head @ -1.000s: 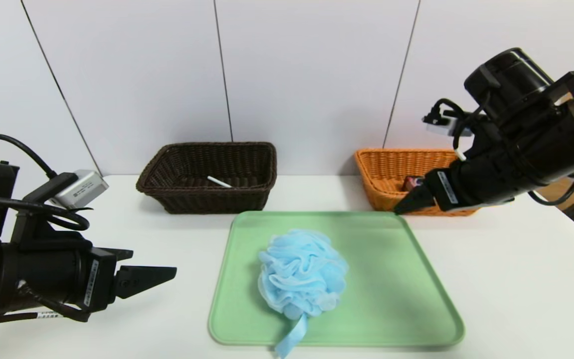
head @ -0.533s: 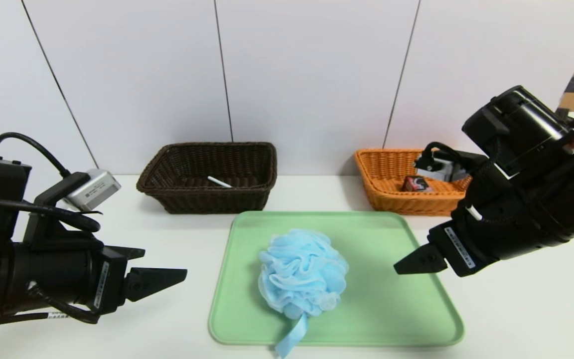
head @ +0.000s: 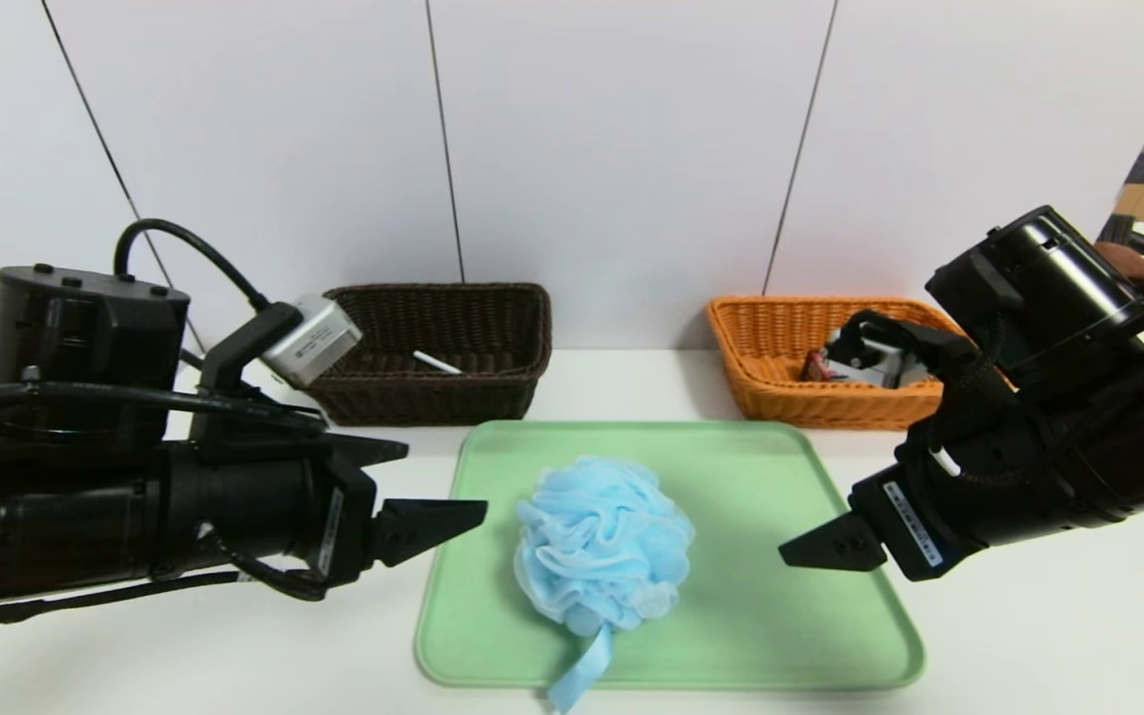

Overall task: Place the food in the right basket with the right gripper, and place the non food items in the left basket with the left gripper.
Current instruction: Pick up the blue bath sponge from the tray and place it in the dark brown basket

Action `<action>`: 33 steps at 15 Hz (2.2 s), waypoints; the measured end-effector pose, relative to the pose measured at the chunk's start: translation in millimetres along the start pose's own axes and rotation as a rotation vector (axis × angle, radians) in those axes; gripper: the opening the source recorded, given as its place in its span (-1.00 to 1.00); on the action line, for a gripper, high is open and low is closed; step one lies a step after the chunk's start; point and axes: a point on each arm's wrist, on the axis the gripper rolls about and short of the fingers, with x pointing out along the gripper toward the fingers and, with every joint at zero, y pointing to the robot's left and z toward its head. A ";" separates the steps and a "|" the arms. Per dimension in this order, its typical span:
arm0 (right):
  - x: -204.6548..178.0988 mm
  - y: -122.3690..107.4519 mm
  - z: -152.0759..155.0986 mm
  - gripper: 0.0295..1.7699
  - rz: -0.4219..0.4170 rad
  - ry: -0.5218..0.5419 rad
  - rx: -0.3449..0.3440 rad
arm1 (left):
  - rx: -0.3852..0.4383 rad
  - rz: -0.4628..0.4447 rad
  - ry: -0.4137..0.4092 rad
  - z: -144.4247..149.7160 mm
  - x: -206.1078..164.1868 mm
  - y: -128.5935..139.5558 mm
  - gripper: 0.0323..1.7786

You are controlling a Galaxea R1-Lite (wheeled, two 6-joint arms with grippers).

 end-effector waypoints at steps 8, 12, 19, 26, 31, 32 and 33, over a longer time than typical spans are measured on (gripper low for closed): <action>-1.2 -2.4 1.1 0.91 -0.008 -0.008 0.008 | 0.106 -0.204 -0.070 2.9 57.0 -32.9 0.90; -1.1 -4.3 1.5 0.92 -0.011 -0.010 0.016 | 0.184 -0.279 -0.053 -3.7 72.2 -34.5 0.90; 0.5 -7.5 1.4 0.92 -0.018 -0.005 0.026 | 0.248 -0.279 -0.049 -15.5 99.8 -29.3 0.90; 2.3 -8.7 1.3 0.92 -0.019 0.000 0.027 | 0.284 -0.280 -0.073 -43.7 131.1 -21.5 0.90; 2.2 -8.8 1.3 0.92 -0.019 0.000 0.027 | 0.282 -0.277 -0.059 -57.0 143.3 -18.0 0.90; 2.2 -8.7 1.1 0.92 -0.019 0.001 0.026 | 0.281 -0.276 -0.056 -58.0 144.2 -17.7 0.90; 2.2 -8.7 1.2 0.92 -0.019 0.001 0.026 | 0.280 -0.276 -0.053 -58.7 144.8 -17.5 0.90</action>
